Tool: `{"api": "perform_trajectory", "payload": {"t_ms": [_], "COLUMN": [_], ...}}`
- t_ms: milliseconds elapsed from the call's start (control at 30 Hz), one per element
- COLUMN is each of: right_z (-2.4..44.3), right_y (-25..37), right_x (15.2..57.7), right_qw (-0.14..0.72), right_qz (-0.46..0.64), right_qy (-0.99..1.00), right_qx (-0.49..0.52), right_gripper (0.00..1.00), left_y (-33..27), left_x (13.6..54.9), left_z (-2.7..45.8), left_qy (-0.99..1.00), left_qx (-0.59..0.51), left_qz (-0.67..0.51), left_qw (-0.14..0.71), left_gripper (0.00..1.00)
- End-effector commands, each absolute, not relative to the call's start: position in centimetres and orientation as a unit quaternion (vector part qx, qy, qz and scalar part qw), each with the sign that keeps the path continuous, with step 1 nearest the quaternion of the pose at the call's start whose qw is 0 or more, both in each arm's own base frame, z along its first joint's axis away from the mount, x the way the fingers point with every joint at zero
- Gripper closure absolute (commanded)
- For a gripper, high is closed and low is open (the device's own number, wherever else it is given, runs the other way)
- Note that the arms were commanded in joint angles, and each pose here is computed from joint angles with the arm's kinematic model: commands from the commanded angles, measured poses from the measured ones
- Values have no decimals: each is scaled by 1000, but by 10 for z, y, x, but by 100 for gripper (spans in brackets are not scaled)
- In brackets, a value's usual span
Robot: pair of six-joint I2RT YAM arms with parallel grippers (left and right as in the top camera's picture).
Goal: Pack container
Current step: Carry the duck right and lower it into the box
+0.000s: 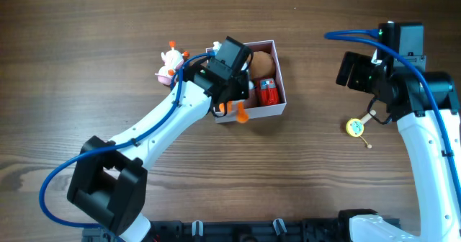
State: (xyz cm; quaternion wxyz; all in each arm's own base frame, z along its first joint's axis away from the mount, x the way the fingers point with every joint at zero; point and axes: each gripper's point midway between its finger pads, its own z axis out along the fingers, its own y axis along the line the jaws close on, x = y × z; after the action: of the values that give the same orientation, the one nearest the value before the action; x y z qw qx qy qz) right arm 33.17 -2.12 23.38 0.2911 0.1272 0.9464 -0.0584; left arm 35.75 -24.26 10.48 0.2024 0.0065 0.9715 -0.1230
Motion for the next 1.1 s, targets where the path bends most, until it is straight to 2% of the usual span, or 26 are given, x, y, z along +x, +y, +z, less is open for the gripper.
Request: {"api": "perform_trajectory", "payload": {"t_ms": [0,500,900,933,1000,1067], "right_z": [231,231,231,231,231,231], "right_y": [-22,-22,-22,-22,-22,-22], "right_x": [331,331,331,331,331,331], "right_qw": [288,288,288,288,288,288], "right_qz": [-56,-56,-56,-56,-56,-56], "right_qy": [946,946,946,946,946,946], "right_qx": [135,135,135,135,135,135], "right_gripper": [0,0,0,0,0,0], "left_y": [-222,-221,-212,-212,-211,-211], "left_x": [364,378,364,364,363,362], "left_z": [106,113,71,71,70,70], "left_qy": [973,964,980,981,981,981], "left_qx": [7,7,11,11,11,12], "left_qz": [-65,-57,-18,-18,-16,-17], "left_qw": [222,258,195,194,192,192], "left_gripper": [96,96,96,91,69,35]}}
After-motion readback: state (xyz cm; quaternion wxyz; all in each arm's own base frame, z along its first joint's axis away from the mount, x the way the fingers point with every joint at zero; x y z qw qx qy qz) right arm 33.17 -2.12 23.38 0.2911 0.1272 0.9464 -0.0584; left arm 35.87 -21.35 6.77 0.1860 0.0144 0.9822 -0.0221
